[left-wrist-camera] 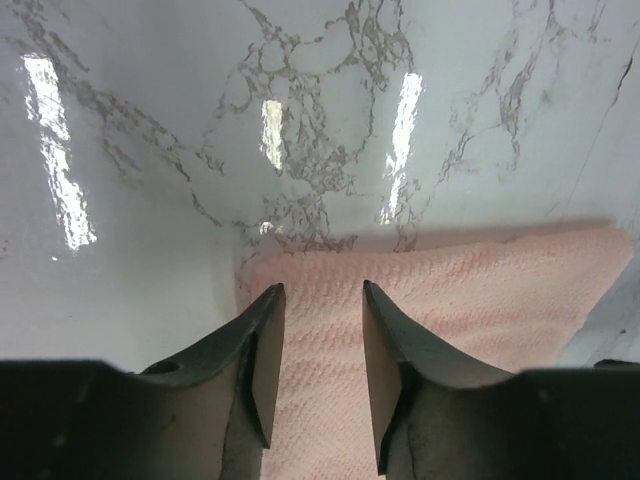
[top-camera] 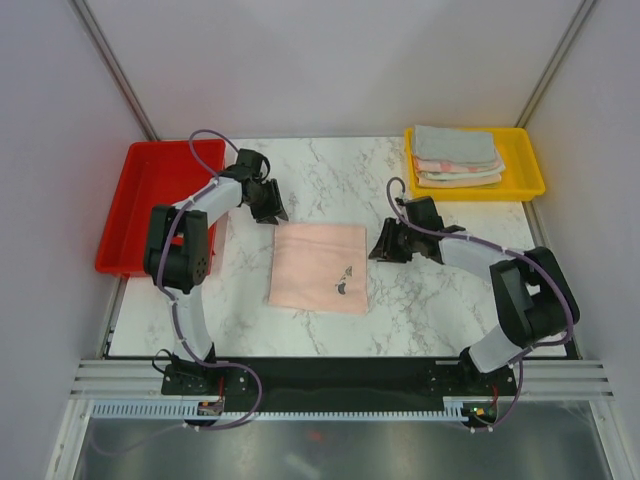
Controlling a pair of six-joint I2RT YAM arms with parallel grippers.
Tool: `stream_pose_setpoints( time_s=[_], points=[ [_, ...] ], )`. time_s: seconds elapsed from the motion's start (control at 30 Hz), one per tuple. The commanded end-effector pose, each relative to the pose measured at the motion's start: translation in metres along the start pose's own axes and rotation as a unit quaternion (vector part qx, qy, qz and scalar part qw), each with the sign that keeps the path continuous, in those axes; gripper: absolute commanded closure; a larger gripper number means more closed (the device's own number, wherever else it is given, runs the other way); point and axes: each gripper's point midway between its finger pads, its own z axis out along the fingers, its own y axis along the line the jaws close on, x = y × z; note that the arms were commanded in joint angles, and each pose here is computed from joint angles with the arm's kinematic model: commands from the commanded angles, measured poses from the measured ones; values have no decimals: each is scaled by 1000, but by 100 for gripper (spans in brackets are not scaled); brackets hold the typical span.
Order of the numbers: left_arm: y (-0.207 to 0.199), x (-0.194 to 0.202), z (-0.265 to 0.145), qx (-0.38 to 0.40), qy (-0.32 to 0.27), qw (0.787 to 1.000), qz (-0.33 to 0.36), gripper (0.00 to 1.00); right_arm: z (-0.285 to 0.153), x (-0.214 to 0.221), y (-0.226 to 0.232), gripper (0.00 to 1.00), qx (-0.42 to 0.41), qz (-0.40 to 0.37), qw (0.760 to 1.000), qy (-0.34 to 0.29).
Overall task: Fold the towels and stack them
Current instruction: Fold the towel
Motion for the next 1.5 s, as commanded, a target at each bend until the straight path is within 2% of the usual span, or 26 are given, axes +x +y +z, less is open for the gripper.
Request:
stream_pose_setpoints(
  time_s=[0.0, 0.2, 0.27, 0.3, 0.37, 0.43, 0.47, 0.57, 0.9, 1.27, 1.47],
  points=[
    [4, -6, -9, -19, -2, 1000, -4, 54, -13, 41, 3, 62, 13, -3, 1000, 27],
    [38, -13, -69, -145, -60, 988, -13, 46, -29, 62, 19, 62, 24, 30, 999, -6],
    [37, -9, -97, -147, -86, 985, -8, 46, -34, 63, 23, 62, 27, 32, 999, -20],
    [45, 9, -96, -153, -71, 986, -10, 46, -34, 70, 19, 62, 32, 37, 999, -17],
    [41, 23, -112, -133, -78, 988, -13, 47, -33, 78, 21, 63, 28, 42, 999, -17],
    [45, 53, -109, -121, -58, 991, -16, 49, -32, 92, 21, 63, 25, 53, 998, -7],
    [30, 63, -106, -71, -48, 996, -18, 51, -32, 95, 23, 63, 20, 54, 998, -8],
    [14, 100, -110, -8, -29, 999, -25, 53, -33, 106, 24, 63, 24, 63, 998, -14],
    [14, 170, -103, 0, 8, 999, -42, 45, -27, 124, 22, 62, 37, 74, 996, -35],
    [10, 193, -93, 24, 8, 996, -89, 44, -19, 135, 14, 64, 54, 82, 995, -29],
    [12, 202, -90, 30, 10, 992, -118, 45, -21, 130, 15, 75, 46, 89, 994, -47]
  ],
)
